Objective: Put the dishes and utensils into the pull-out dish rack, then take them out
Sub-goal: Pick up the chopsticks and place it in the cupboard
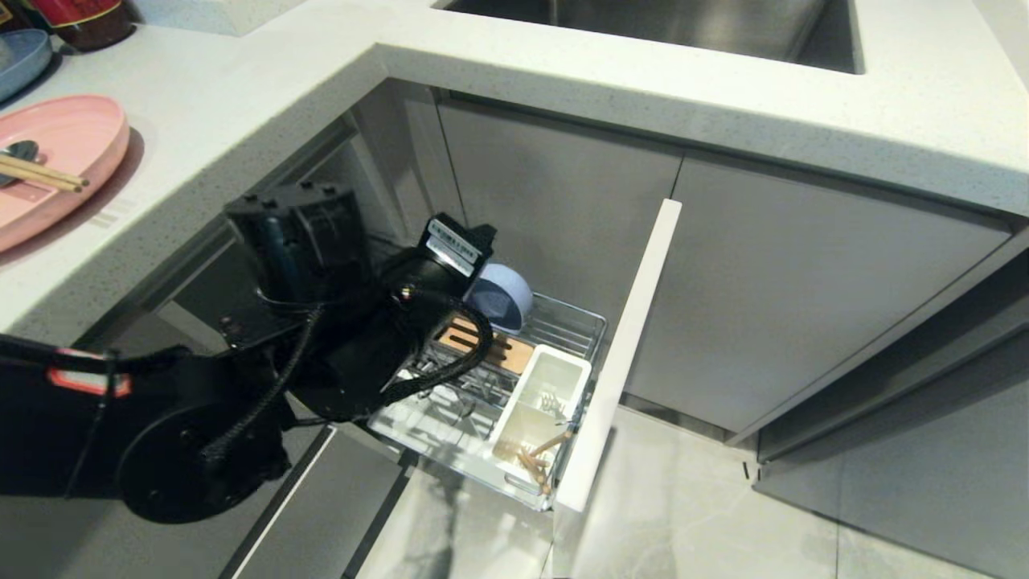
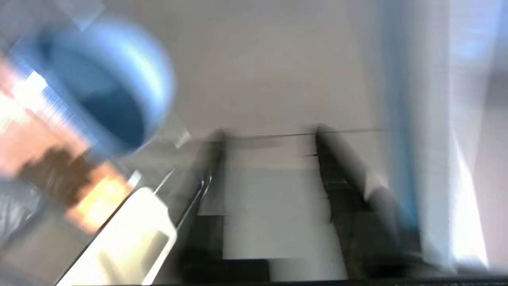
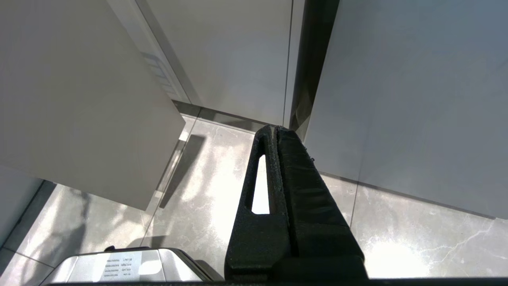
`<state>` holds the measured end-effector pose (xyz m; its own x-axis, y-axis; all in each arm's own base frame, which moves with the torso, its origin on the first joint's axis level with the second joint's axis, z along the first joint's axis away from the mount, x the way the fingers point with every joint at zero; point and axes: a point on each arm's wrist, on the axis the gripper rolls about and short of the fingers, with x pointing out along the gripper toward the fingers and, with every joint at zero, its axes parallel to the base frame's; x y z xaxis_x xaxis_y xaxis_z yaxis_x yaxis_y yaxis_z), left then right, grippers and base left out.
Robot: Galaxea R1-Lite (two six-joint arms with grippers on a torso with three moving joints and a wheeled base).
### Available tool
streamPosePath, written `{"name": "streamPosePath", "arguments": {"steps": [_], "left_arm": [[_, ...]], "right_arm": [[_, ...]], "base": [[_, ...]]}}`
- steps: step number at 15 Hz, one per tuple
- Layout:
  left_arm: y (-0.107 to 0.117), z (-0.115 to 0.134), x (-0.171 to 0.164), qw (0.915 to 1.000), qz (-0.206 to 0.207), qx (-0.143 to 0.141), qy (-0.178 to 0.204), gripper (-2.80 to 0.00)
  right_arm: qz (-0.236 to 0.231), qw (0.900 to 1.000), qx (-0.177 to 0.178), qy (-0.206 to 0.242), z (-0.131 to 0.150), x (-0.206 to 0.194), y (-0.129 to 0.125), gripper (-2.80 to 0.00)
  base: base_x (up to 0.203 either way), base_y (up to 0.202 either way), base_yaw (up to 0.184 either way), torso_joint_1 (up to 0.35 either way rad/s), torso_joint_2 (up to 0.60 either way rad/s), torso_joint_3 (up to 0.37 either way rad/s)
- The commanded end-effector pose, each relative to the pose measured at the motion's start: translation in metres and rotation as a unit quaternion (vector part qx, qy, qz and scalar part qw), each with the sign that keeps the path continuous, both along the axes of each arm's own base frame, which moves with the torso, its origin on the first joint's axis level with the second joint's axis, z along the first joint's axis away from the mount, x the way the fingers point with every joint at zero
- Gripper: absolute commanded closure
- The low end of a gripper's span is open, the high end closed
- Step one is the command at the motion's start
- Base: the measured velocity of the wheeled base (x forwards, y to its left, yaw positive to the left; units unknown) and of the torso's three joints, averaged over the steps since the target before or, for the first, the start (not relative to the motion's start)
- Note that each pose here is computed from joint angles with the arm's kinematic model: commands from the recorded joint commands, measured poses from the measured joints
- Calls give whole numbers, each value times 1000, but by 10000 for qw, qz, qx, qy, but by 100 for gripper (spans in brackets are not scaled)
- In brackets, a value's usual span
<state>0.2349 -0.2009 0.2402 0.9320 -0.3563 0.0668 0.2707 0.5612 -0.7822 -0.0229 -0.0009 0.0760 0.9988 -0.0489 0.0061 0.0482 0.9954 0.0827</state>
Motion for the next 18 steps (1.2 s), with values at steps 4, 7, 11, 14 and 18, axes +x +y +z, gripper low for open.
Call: {"name": "streamPosePath", "arguments": {"steps": [4, 7, 11, 14, 18], "left_arm": [[32, 74, -44, 9730, 319, 1377, -1823, 0], [69, 110, -74, 9586, 588, 1537, -2324, 0], [134, 138, -121, 9105, 1074, 2382, -3204, 0], [174, 138, -164, 8674, 1136, 3460, -3393, 0], [196, 121, -226, 8314, 1413, 4492, -2950, 0]], "right_arm": [[-1, 10000, 1, -23, 0, 0, 0, 0], [-1, 10000, 1, -23, 0, 0, 0, 0], [-1, 10000, 1, -23, 0, 0, 0, 0], [-1, 10000, 1, -23, 0, 0, 0, 0], [-1, 10000, 1, -23, 0, 0, 0, 0]], "base": [[0, 0, 0, 0, 0, 0], [0, 0, 0, 0, 0, 0], [0, 0, 0, 0, 0, 0], [0, 0, 0, 0, 0, 0], [0, 0, 0, 0, 0, 0]]}}
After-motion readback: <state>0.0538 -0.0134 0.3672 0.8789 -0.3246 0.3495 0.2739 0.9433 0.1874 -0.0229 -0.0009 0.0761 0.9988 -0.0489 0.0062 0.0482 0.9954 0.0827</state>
